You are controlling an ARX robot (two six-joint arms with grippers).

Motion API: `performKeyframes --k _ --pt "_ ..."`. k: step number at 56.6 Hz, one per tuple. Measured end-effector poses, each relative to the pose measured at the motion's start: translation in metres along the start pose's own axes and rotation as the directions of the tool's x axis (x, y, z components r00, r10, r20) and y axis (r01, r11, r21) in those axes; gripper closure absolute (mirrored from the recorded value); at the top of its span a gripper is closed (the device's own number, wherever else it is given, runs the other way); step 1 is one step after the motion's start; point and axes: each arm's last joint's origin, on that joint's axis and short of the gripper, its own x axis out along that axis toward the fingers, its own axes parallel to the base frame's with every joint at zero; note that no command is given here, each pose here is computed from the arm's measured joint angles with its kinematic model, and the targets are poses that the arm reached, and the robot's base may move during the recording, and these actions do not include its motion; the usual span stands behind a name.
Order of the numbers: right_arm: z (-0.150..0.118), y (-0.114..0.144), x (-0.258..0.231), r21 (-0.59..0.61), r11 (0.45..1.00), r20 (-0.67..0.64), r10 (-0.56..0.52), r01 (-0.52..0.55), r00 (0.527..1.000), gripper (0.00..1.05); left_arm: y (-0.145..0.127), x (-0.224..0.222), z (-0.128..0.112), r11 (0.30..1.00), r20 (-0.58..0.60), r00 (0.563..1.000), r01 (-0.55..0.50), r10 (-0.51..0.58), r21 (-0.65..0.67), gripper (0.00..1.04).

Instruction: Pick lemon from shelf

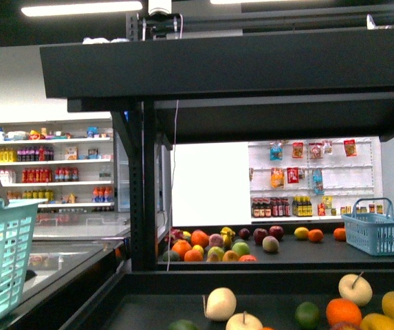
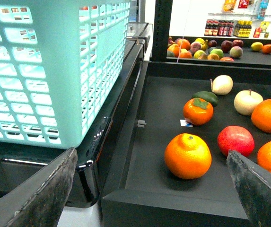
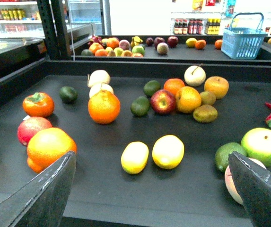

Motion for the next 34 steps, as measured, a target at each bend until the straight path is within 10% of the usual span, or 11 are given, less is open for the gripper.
performKeyframes --k 34 --pt "0.0 0.0 0.0 0.0 1.0 0.0 0.0 0.0 1.0 0.08 0.0 0.0 0.0 1.0 0.0 1.0 0.0 0.0 0.0 0.08"
